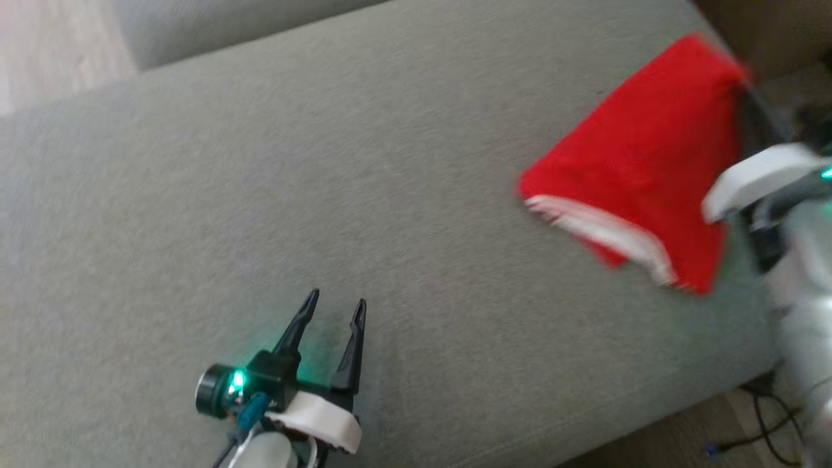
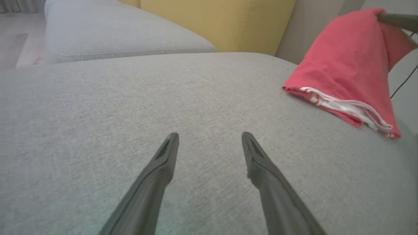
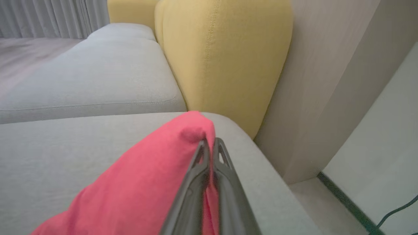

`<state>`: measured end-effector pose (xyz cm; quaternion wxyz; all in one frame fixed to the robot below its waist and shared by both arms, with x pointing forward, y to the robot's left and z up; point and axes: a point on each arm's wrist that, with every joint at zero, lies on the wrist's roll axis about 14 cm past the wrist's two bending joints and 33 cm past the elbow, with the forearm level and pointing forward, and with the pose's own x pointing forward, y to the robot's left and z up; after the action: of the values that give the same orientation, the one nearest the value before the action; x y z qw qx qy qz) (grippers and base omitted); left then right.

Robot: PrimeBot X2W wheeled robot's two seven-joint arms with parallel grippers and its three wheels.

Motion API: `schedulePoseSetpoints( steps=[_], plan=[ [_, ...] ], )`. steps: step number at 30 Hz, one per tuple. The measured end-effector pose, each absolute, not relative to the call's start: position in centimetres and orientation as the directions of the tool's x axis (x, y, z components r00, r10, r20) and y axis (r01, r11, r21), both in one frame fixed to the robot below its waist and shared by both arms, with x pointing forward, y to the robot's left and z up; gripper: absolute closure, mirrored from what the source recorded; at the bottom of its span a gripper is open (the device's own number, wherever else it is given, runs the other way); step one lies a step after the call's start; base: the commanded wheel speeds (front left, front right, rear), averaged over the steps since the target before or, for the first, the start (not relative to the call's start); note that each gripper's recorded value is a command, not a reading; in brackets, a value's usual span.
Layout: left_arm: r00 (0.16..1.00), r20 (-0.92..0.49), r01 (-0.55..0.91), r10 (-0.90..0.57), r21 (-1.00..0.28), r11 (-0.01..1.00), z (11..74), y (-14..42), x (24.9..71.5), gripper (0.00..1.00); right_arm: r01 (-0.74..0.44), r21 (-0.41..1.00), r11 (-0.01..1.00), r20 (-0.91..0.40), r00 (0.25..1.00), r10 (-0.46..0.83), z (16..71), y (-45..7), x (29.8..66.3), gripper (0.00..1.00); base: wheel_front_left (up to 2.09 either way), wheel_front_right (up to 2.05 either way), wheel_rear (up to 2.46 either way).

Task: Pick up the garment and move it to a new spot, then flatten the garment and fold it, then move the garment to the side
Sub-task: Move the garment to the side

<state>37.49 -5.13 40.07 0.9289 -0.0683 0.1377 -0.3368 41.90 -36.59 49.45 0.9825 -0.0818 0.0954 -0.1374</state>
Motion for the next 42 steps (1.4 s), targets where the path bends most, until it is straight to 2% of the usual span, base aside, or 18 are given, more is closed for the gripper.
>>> schedulePoseSetpoints(
  steps=[9,10,11,18,25,32,42],
  plan=[
    [0.773,-0.231,0.553,-0.591,-0.213,0.806,38.9,-2.6,39.1,0.00,0.327,-0.306,0.894,-0.238,0.883,-0.404,48.7,-42.4,43.6,1.00,0.00,0.00,0.00],
    [0.778,-0.234,0.544,-0.583,-0.212,0.812,38.8,-2.3,39.3,0.00,0.337,-0.308,0.890,-0.254,0.872,-0.418,48.3,-42.8,43.5,0.83,0.00,0.00,0.00],
    [0.782,-0.238,0.537,-0.576,-0.212,0.816,38.6,-2.0,39.4,0.00,0.348,-0.303,0.887,-0.268,0.862,-0.430,47.8,-43.0,43.5,0.00,0.00,0.00,0.00],
    [0.805,-0.223,0.517,-0.549,-0.189,0.835,39.4,-1.1,39.8,0.00,0.347,-0.281,0.895,-0.222,0.883,-0.413,48.4,-41.3,44.8,0.00,0.00,0.00,0.00],
    [0.865,-0.193,0.438,-0.463,-0.156,0.885,41.0,1.6,40.6,0.00,0.221,-0.160,0.962,-0.139,0.960,-0.244,49.1,-32.2,47.5,0.00,0.00,0.00,0.00],
    [0.927,-0.204,0.293,-0.316,-0.134,0.947,41.3,6.5,39.2,0.00,0.108,-0.027,0.994,-0.167,0.980,-0.111,45.6,-25.2,44.8,0.00,0.00,0.00,0.00],
    [0.974,-0.198,0.092,-0.112,-0.109,0.990,42.1,13.3,35.2,0.00,-0.055,0.122,0.991,-0.163,0.984,0.075,43.9,-17.3,39.8,0.00,0.00,0.00,0.00]
  ],
)
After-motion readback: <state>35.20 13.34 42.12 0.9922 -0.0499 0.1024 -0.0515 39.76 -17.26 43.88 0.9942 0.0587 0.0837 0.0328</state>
